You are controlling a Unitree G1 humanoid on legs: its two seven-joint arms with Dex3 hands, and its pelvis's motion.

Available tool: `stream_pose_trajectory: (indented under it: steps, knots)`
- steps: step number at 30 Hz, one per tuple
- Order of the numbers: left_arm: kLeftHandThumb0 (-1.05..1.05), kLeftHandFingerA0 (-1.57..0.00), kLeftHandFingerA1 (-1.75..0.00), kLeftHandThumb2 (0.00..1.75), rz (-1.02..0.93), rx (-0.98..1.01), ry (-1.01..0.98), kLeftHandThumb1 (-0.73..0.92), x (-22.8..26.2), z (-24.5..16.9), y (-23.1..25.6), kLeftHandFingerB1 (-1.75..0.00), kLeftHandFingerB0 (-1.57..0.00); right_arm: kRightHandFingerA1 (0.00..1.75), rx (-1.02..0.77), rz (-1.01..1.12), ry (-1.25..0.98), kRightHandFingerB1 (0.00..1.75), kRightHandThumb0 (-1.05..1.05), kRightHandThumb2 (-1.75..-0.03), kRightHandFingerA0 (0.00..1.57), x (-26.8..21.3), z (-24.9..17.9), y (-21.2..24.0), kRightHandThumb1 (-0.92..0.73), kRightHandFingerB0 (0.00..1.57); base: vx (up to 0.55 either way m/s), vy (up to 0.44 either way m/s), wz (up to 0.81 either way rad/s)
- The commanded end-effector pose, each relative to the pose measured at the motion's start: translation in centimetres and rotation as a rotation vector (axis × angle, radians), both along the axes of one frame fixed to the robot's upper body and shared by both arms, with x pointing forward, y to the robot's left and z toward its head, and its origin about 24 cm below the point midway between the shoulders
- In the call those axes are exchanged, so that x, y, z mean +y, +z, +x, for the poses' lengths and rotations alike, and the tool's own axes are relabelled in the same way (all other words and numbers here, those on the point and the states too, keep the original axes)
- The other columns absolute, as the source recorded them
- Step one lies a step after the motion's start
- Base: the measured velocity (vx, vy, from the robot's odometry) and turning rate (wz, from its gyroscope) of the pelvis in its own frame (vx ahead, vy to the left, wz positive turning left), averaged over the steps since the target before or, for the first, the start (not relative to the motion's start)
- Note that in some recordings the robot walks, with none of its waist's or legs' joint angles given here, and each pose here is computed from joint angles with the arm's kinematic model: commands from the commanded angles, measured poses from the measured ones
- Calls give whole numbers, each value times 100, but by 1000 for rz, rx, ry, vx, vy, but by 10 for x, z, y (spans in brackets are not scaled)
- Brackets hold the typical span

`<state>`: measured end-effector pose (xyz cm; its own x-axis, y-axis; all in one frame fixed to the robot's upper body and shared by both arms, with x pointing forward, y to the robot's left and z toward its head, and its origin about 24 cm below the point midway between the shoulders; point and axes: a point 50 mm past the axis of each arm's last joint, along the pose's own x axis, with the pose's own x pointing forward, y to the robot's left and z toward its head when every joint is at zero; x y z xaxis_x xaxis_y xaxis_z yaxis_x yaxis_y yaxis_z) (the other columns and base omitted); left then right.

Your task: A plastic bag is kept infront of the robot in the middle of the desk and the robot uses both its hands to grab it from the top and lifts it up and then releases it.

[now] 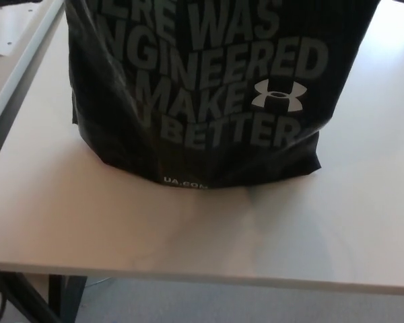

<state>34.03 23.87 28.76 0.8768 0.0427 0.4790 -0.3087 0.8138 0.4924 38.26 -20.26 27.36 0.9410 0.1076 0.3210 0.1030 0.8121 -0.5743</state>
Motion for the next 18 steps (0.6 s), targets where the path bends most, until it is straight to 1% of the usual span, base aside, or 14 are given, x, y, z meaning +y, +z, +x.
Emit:
stream_pose_trajectory:
  steps: [1,2,6,7,8,9,10,12,13,14,15,16,17,18]
  knots:
    - [-67,-2,-27,58,-52,227,-32,60,13,7,-22,-27,-14,51,128,-51,-2,43,-76,-97,18,-10,7,-9,-68,10,0,0,0]
    - [-74,-5,-37,85,-48,246,-10,48,17,10,-26,-35,-10,50,148,-45,15,49,-38,-107,1,-13,9,-12,-47,0,0,0,0]
    - [-37,-2,-52,96,-42,265,12,37,25,11,-35,-49,0,51,186,-79,9,49,-38,-106,2,-17,10,-15,-47,0,0,0,0]
    - [-71,-50,-112,60,-45,266,18,65,29,12,-37,-26,-14,47,189,-79,5,40,-79,-96,9,-19,11,-15,-64,5,0,0,0]
    - [-75,-77,-114,86,-49,269,26,54,32,11,-38,-38,-6,42,192,-77,1,26,-75,-65,27,-21,11,-16,-81,11,0,0,0]
    - [-75,-77,-114,86,-52,274,35,54,34,9,-39,-38,-6,42,193,-73,-2,26,-75,-65,27,-24,11,-16,-81,11,0,0,0]
    - [-74,-30,-68,89,-23,259,52,55,40,4,-44,-37,-8,43,179,-22,10,29,-71,-63,29,-30,8,-18,-79,10,0,0,0]
    - [-71,-25,-41,61,-14,231,40,68,40,-1,-49,-26,-15,43,162,5,-3,30,-79,-63,28,-37,3,-20,-77,13,0,0,0]
    - [-73,-18,-47,91,-8,200,14,57,36,-11,-55,-38,-6,55,116,-46,-25,45,-83,-98,34,-39,-7,-22,-63,17,0,0,0]
    - [-38,0,-50,100,-3,190,1,41,33,-19,-59,-48,0,49,82,-79,-26,37,-83,-64,40,-39,-14,-23,-80,24,0,0,0]
    - [-91,-2,-33,98,17,190,-11,64,29,-28,-65,-36,-8,52,54,-109,-18,36,-85,-65,44,-39,-22,-25,-84,25,0,0,0]
    - [-91,-2,-33,98,38,187,-21,64,26,-35,-69,-36,-8,52,38,-132,-16,36,-85,-65,44,-38,-29,-27,-84,25,0,0,0]
    - [-38,0,-50,102,38,181,-40,41,20,-45,-74,-49,0,52,36,-132,-7,35,-85,-65,44,-38,-38,-31,-84,23,0,0,0]
    - [-38,0,-49,103,54,182,-62,43,16,-58,-79,-49,0,53,35,-119,17,36,-84,-65,44,-36,-46,-39,-83,22,0,0,0]
